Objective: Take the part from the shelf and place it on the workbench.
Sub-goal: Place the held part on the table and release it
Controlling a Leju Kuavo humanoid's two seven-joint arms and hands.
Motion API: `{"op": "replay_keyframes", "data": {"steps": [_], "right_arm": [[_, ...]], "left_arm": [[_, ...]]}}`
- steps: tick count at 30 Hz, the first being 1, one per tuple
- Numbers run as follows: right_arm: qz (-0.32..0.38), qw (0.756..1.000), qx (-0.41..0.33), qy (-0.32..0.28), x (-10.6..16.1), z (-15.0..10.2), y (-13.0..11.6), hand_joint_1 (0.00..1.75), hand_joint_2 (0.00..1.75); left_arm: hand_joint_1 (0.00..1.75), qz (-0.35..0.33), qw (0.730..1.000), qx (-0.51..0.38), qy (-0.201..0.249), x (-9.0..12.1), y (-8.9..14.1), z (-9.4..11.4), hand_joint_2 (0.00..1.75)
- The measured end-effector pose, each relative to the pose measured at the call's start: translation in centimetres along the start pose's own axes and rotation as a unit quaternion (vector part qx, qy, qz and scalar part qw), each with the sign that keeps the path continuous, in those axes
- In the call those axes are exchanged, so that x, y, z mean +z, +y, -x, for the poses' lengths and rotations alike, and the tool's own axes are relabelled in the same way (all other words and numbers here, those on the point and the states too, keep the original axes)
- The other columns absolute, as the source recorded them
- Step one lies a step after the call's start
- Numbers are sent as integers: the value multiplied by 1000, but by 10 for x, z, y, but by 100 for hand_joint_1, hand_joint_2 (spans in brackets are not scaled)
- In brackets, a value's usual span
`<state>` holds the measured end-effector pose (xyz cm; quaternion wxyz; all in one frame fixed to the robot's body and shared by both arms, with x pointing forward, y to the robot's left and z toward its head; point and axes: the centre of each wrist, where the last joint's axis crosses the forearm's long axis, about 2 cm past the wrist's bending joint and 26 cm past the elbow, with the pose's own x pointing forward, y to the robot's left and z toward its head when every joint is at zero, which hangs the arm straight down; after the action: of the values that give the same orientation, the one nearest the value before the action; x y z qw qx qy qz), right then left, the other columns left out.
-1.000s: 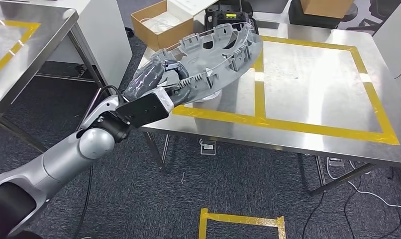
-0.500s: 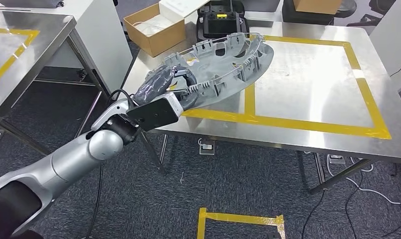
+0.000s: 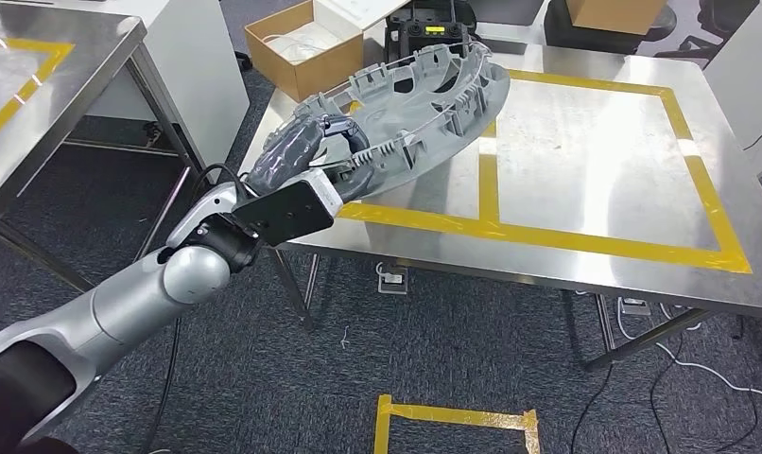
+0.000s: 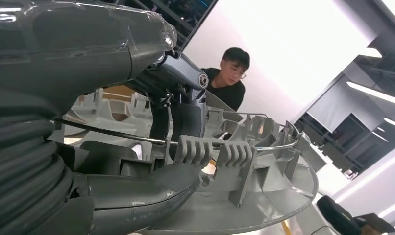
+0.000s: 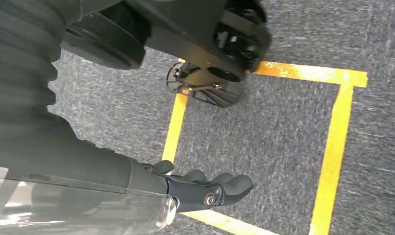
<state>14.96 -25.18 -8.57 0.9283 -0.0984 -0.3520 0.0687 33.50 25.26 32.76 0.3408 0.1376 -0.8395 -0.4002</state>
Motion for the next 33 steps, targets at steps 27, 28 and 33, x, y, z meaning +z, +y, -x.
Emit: {"op": "replay_keyframes", "data": {"steps": [27,28,33], "right_arm": [[-3,1000,6,-7,0,-1,1,0,175],[-3,1000,6,-5,1,0,2,0,175],[-3,1000,8,3,4,8,1,0,175]], "left_arm": [[175,-5,1000,-24,-12,4,10,-5,175],[175,-4,1000,-24,-11,5,10,-5,175],[175,0,1000,-22,-6,8,8,-3,175]]}}
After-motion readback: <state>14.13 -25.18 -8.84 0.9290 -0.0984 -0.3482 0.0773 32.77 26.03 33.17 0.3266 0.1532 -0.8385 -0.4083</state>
